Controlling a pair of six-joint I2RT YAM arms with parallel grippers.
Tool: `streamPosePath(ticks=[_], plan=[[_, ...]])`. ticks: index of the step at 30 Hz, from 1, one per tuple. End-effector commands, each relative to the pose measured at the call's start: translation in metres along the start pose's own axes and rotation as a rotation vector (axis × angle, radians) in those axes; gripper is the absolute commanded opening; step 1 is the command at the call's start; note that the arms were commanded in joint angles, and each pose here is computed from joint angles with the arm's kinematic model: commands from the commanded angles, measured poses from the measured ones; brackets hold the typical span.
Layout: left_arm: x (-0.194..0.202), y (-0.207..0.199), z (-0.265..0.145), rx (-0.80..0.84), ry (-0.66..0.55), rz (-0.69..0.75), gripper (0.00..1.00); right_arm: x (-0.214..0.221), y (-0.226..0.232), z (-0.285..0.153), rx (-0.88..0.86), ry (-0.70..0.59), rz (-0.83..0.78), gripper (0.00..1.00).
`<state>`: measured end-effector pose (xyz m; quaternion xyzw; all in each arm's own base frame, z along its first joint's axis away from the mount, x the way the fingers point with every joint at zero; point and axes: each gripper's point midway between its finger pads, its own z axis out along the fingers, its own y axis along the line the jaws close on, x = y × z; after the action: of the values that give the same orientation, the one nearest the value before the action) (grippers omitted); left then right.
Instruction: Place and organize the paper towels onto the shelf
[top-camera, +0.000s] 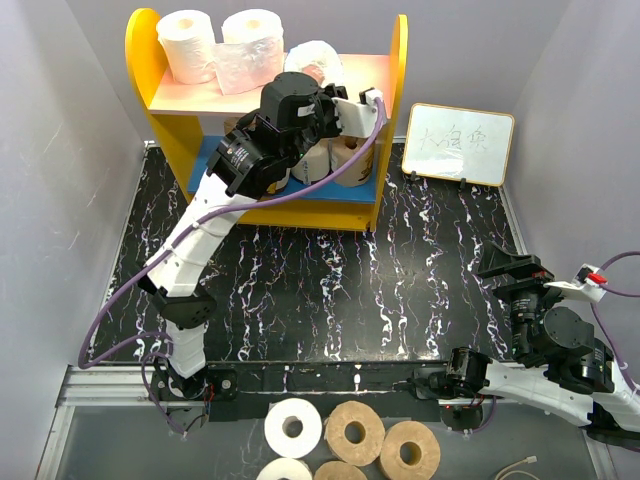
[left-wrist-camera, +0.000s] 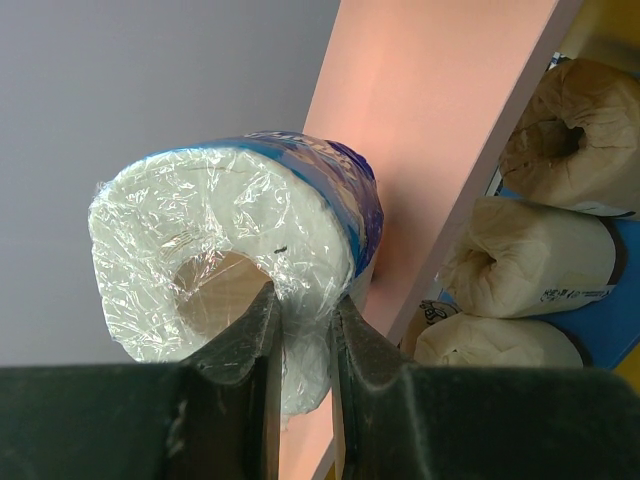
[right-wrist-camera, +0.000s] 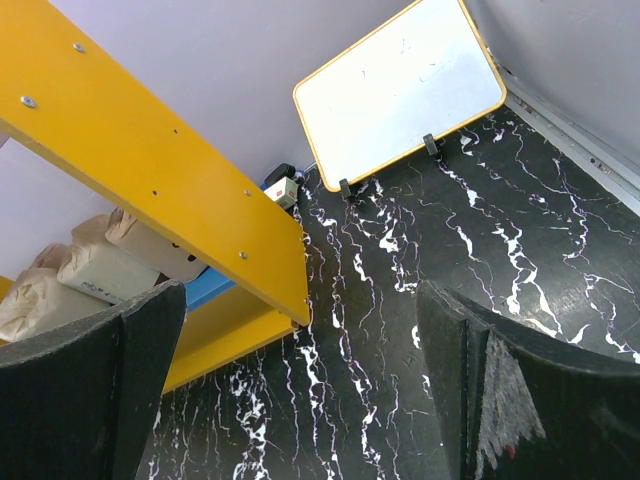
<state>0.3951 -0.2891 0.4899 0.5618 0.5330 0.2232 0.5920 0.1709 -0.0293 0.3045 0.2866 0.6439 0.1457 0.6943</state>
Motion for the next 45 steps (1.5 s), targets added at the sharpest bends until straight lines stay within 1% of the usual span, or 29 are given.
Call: streamPosePath(ticks=[1,3,7,16,17,18,20,21,26,27,28,32,36,40,45], plan=[[-0.012,0.035,-0.016,-0.114,-0.06,-0.056,0.11,-0.001,0.004,0.0,-0.028,0.016,0.053,0.98],[-0.013,0.04,-0.018,-0.131,-0.068,-0.062,0.2,-0.001,0.004,0.0,-0.027,0.016,0.051,0.98],[-0.014,0.048,-0.018,-0.166,-0.069,-0.053,0.32,-0.001,0.004,0.0,-0.029,0.017,0.051,0.98],[-0.017,0.058,-0.017,-0.206,-0.071,-0.036,0.38,-0.001,0.004,0.0,-0.029,0.017,0.053,0.98],[-0.018,0.061,-0.019,-0.216,-0.075,-0.037,0.43,-0.001,0.004,0.0,-0.029,0.017,0.053,0.98],[-0.019,0.064,-0.02,-0.226,-0.079,-0.038,0.5,-0.001,0.004,0.0,-0.029,0.017,0.053,0.98],[-0.021,0.072,-0.023,-0.257,-0.091,-0.038,0.72,-0.001,0.003,0.0,-0.029,0.017,0.053,0.98],[-0.022,0.076,-0.025,-0.274,-0.095,-0.036,0.74,-0.001,0.003,0.0,-0.027,0.016,0.054,0.98],[-0.029,0.105,-0.04,-0.391,-0.117,-0.054,0.77,-0.002,0.003,0.0,-0.029,0.017,0.059,0.98],[-0.032,0.112,-0.046,-0.42,-0.13,-0.071,0.94,-0.002,0.003,0.0,-0.029,0.017,0.059,0.98],[-0.034,0.121,-0.059,-0.453,-0.145,-0.091,0.98,-0.002,0.003,0.0,-0.027,0.016,0.06,0.98],[-0.041,0.151,-0.1,-0.563,-0.185,-0.198,0.98,0.002,0.01,0.0,-0.023,0.018,0.015,0.98],[-0.034,0.167,-0.131,-0.626,-0.175,-0.275,0.98,0.017,0.034,0.006,0.055,-0.021,-0.151,0.99],[-0.021,0.163,-0.145,-0.6,-0.15,-0.333,0.98,0.03,0.076,0.013,0.117,-0.064,-0.342,0.99],[-0.011,0.17,-0.162,-0.623,-0.146,-0.407,0.98,0.045,0.122,0.018,0.107,-0.047,-0.364,0.99]])
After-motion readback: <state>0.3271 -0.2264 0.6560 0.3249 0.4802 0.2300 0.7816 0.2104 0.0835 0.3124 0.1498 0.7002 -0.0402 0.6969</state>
